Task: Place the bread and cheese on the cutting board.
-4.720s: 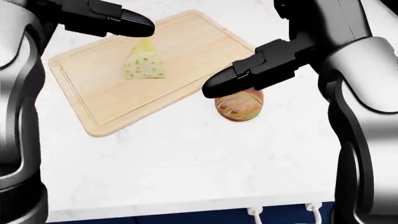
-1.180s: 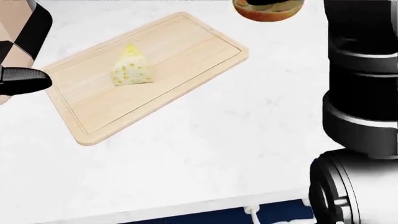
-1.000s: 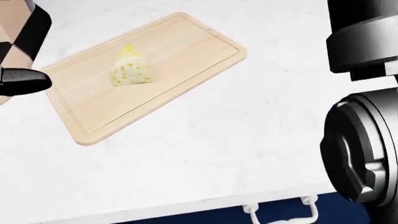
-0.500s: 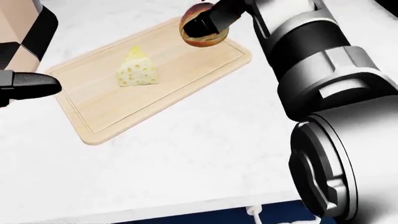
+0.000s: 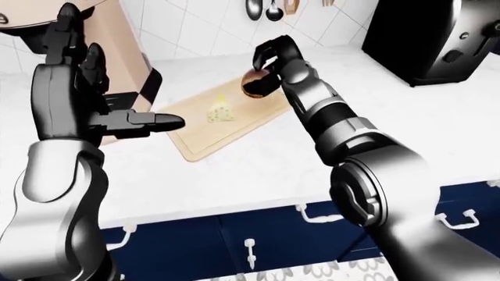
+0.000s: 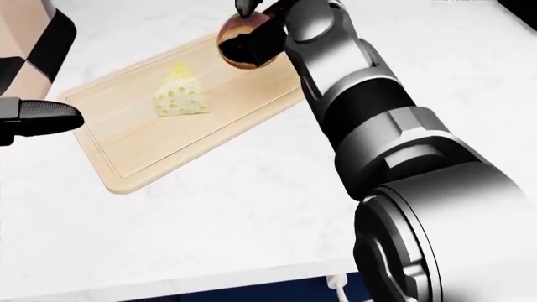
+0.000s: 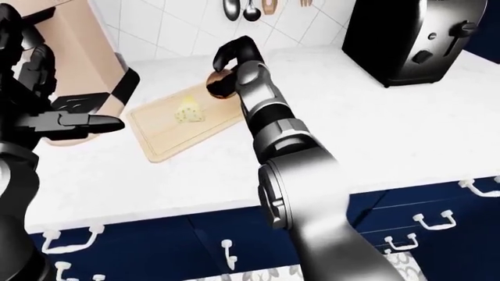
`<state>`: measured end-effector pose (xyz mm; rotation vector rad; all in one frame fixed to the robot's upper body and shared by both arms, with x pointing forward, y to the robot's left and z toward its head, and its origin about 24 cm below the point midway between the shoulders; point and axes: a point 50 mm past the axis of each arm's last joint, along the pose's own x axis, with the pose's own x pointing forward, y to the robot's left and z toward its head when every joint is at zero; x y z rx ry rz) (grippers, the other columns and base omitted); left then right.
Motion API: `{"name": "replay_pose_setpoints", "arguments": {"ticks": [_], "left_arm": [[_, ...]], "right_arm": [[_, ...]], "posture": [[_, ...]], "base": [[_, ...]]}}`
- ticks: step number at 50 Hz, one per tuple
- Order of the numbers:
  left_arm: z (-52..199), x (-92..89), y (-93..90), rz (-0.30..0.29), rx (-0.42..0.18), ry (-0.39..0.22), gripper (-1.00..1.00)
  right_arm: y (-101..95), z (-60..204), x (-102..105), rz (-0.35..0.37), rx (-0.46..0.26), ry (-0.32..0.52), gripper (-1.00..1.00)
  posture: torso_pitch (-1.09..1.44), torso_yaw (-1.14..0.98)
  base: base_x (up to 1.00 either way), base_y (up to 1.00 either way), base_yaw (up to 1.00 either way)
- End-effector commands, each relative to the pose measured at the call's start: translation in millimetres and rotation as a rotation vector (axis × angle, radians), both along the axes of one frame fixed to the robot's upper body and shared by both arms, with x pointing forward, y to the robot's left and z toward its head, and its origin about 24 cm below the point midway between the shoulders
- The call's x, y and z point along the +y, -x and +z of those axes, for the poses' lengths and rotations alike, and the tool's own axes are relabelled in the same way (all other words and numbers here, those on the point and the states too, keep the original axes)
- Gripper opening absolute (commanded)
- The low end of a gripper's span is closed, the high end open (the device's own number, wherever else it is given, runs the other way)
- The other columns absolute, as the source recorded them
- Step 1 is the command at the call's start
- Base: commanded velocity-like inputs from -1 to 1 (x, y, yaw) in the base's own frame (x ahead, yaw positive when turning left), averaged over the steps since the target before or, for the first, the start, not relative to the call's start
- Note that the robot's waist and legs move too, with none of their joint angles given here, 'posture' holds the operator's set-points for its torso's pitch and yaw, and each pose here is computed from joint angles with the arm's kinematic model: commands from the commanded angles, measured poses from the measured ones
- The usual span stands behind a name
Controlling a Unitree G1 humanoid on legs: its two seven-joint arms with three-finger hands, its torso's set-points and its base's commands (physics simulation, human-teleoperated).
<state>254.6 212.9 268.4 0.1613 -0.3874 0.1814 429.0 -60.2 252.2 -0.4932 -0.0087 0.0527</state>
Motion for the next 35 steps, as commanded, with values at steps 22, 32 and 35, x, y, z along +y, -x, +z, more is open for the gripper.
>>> {"name": "replay_pose_setpoints", "arguments": {"ticks": [22, 32, 35], "left_arm": [[11.9, -1.5, 5.8, 0.004, -0.078, -0.022, 1.00], [9.3, -4.6, 5.7, -0.002, -0.077, -0.025, 1.00], [9.8, -4.7, 6.5, -0.003, -0.077, -0.023, 1.00]], "right_arm": [[2.8, 41.1, 3.2, 0.035, -0.101, 0.054, 1.00], [7.0, 71.6, 3.5, 0.082, -0.148, 0.014, 1.00], [7.7, 77.6, 0.9, 0.102, -0.136, -0.008, 1.00]], "posture": [[0.00, 0.00], [0.00, 0.00], [0.00, 0.00]], "base": [[0.00, 0.00, 0.00], [0.00, 0.00, 0.00], [0.00, 0.00, 0.00]]}}
